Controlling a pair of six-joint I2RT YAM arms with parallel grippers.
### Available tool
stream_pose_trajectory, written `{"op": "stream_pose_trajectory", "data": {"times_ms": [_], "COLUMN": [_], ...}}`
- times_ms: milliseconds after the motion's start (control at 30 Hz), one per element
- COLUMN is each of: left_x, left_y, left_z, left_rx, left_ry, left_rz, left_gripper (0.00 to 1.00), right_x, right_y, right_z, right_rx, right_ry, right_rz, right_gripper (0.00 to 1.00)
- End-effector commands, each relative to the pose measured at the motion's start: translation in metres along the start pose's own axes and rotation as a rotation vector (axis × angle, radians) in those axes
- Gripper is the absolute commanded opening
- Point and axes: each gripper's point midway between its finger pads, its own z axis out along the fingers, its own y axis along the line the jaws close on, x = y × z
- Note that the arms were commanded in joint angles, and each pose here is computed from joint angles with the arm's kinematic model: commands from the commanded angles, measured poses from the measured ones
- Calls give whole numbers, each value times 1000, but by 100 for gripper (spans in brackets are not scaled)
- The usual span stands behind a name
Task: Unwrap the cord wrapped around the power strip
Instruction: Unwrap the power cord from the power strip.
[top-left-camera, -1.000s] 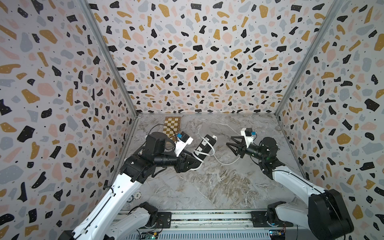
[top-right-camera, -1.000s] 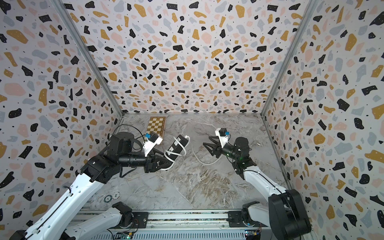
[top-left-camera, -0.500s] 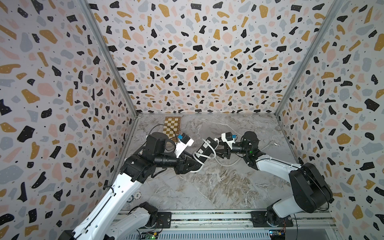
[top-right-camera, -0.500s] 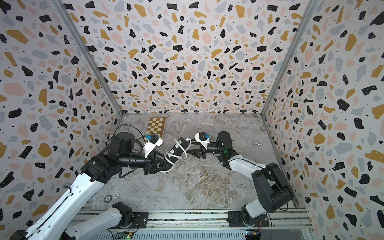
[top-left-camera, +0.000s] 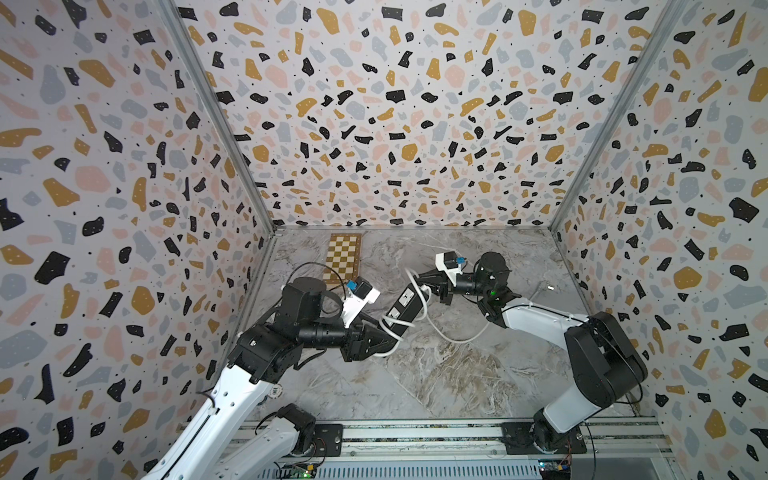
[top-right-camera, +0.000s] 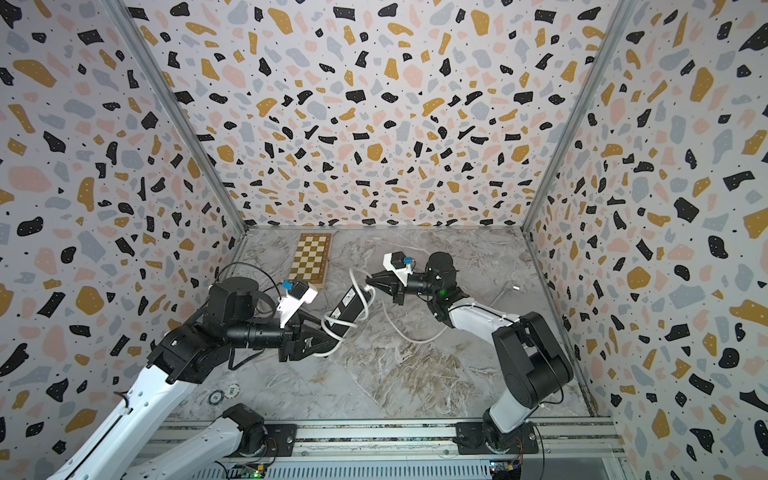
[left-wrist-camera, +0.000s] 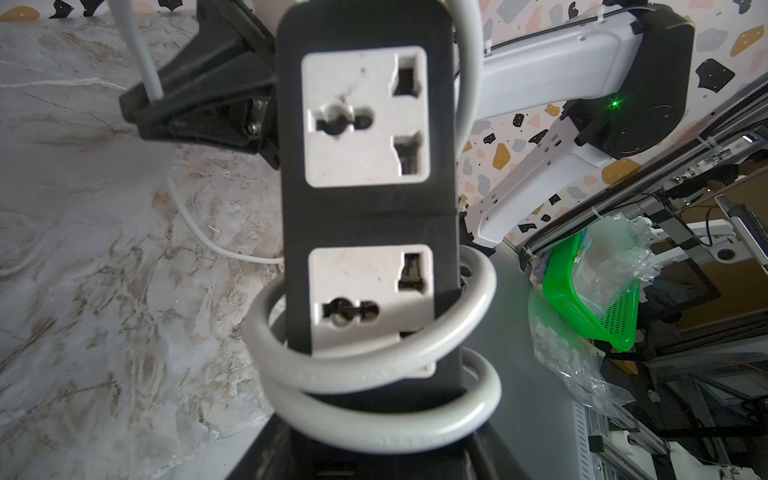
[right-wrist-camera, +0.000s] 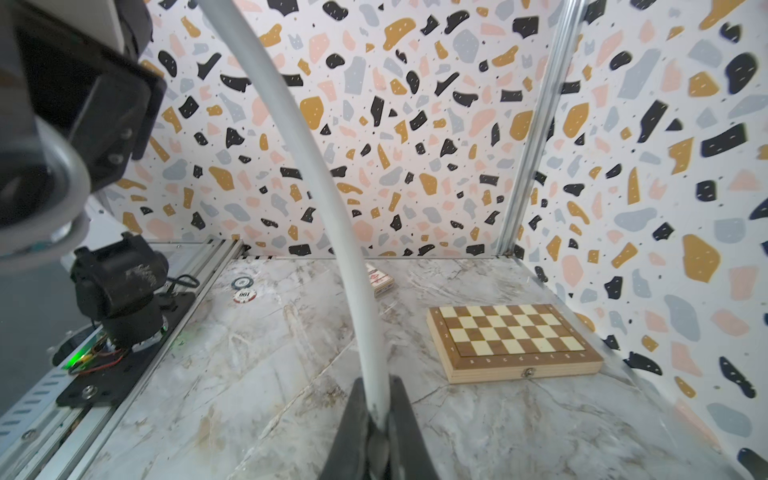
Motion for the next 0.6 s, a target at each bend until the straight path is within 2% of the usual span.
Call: {"op": "stream_pose_trajectory", "data": {"times_ms": [0,133,200,300,400,567], "left_x": [-12,-20,-28,-41,-48,-60], "left_y": [-2,23,28,28,28,23], "left_z": [-1,-3,-7,-11,-12,-16], "left_rx": [8,-140,-185,-199,-205,-198], "left_ry": [-51,-79,-102,-161,-173,-199], "left_rz": [48,23,16,22,26,34], "left_gripper": [0,0,0,0,0,0], "right_x": [-46,-70,-64,-30,17,81], "right_y": [-16,-13,-9,-3,2,16], "right_z": [-14,-43,-60,-87,-113,-126], "right_rx": [127,226,300,437,557,568], "right_ry": [54,64,93,186,287,442], "right_rz": [-150,-215,-210,-155,-61,34], "right_gripper": [0,0,0,0,0,0]}}
